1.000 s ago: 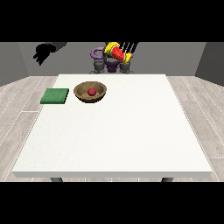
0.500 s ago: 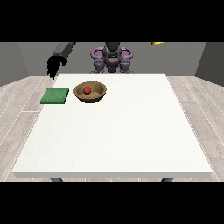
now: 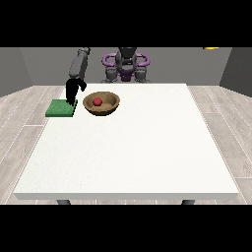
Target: Pick the cup and pour the ball into the bowl, then pick the bowl and place it on the pad
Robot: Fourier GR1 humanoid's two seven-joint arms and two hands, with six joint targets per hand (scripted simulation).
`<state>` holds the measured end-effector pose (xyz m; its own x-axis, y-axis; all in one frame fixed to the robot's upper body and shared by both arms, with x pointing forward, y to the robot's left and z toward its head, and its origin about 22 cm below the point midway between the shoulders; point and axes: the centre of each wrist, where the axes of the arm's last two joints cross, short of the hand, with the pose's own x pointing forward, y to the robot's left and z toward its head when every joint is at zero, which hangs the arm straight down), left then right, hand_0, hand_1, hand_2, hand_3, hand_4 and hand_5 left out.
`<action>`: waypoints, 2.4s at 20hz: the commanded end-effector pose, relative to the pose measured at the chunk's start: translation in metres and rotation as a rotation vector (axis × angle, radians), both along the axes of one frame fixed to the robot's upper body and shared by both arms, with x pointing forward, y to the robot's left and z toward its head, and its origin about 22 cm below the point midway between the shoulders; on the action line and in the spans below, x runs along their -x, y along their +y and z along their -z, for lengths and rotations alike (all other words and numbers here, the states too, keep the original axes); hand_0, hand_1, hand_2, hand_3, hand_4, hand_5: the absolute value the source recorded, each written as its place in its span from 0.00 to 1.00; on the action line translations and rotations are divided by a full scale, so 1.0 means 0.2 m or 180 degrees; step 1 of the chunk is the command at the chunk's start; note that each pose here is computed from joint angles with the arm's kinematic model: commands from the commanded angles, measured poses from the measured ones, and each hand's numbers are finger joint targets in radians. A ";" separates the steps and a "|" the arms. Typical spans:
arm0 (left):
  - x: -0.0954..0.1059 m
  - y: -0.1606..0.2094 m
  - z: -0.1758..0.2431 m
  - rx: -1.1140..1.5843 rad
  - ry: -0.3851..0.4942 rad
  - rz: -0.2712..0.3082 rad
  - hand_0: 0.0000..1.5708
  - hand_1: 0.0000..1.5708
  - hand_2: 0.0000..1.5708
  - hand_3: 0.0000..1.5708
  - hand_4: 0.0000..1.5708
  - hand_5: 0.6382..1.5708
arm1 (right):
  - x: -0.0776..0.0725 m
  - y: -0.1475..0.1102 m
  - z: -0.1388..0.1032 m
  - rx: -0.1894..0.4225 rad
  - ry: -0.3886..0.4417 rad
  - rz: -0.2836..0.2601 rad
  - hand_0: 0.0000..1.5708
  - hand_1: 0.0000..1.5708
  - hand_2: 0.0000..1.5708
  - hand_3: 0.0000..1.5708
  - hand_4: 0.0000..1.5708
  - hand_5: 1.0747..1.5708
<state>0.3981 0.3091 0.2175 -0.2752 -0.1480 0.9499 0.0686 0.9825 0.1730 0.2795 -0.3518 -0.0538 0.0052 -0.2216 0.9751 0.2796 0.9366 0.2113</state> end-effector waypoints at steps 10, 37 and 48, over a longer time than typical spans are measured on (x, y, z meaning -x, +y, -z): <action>0.16 0.19 -0.19 -0.0012 -0.0229 -0.0006 0.00 0.00 0.00 0.00 0.64 0.96 | -0.09 0.06 0.17 -0.0023 -0.0150 0.0007 0.00 0.00 0.00 0.00 0.33 0.97; 0.31 0.48 -0.31 0.0119 -0.0519 -0.0003 0.00 0.00 0.00 0.00 0.70 0.94 | 0.01 0.02 0.25 0.0814 0.0655 0.0571 1.00 1.00 1.00 0.98 0.59 0.88; 0.32 0.65 -0.15 0.0192 -0.0163 -0.0305 0.00 0.00 0.00 0.00 0.76 0.96 | -0.15 -0.25 -0.16 0.1280 0.0958 0.0601 1.00 1.00 1.00 0.66 0.65 0.97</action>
